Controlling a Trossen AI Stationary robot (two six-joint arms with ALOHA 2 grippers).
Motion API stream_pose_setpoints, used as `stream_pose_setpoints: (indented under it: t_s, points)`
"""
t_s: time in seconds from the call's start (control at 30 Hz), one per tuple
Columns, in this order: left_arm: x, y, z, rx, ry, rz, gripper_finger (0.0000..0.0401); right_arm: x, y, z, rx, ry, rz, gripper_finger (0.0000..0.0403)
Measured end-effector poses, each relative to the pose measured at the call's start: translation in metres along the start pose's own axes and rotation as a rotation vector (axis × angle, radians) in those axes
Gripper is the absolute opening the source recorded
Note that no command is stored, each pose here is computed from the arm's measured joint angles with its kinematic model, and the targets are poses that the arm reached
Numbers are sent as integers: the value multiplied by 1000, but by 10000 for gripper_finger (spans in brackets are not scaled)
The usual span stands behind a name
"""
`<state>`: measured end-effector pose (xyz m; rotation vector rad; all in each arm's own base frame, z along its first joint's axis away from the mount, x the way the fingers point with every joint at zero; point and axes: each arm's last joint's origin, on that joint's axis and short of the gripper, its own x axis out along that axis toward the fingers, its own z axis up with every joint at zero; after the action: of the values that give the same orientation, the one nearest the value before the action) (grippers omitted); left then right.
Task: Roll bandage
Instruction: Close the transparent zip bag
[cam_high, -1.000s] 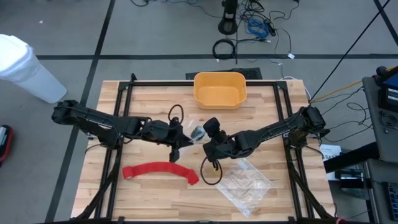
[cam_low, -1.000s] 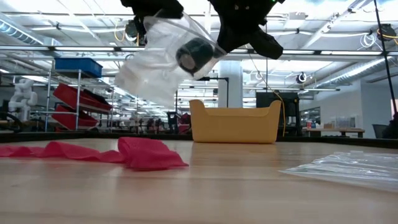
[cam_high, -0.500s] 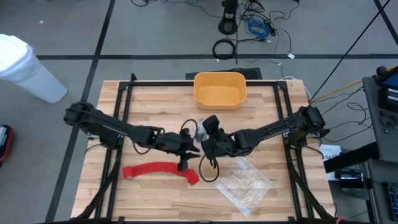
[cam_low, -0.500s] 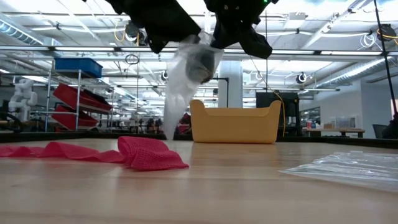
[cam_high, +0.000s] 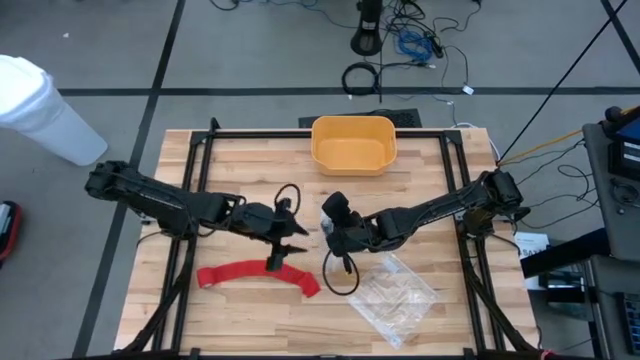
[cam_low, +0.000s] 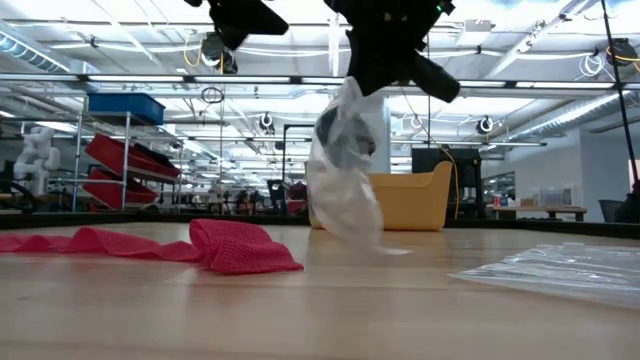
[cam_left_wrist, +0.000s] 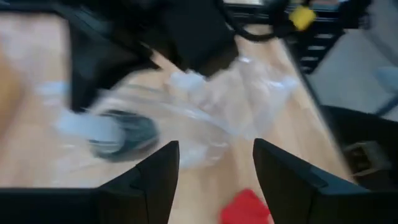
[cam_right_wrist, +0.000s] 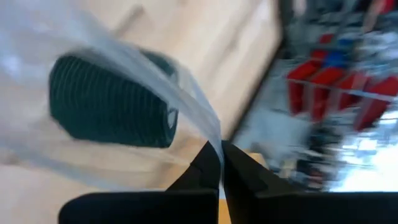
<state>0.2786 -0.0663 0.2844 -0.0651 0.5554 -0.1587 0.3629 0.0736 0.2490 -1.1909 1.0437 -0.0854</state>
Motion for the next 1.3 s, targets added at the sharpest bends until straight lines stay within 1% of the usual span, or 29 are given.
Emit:
stream_pose_setpoints:
  t_s: [0.1,0.2,0.3,0.37,0.47,0.53,0.6,0.67,0.7,0.77,0.87,1.03,1.3]
  points:
    - [-13,4,2,87,-16,130,212,-1,-3,7,-89,-3,-106,0]
    - [-17,8,0,257,-7,246,212,-4,-1,15,-185,-62,-158,0]
    - [-14,10,-8,379,35,290,212,-12,1,24,-221,-112,-184,0]
    - [-12,12,-14,408,59,289,212,-17,6,28,-247,-145,-170,0]
    - [-7,16,-16,401,32,303,212,-25,13,34,-314,-179,-167,0]
    - [-4,19,-19,394,16,287,212,-27,18,38,-403,-176,-179,0]
    - [-2,19,-16,383,-38,221,212,-26,25,42,-509,-141,-193,0]
    - [0,19,-11,377,-107,123,212,-23,29,44,-589,-108,-206,0]
    - [2,18,-10,378,-127,75,212,-20,31,46,-622,-96,-212,0]
    - [7,19,-10,379,-146,24,212,-15,34,49,-670,-89,-213,0]
    - [13,22,-13,375,-122,19,212,-10,37,54,-684,-92,-230,0]
    - [24,33,-22,356,-35,62,212,-12,35,58,-679,-105,-268,0]
    - [29,38,-27,349,2,71,207,-13,34,60,-673,-103,-291,0]
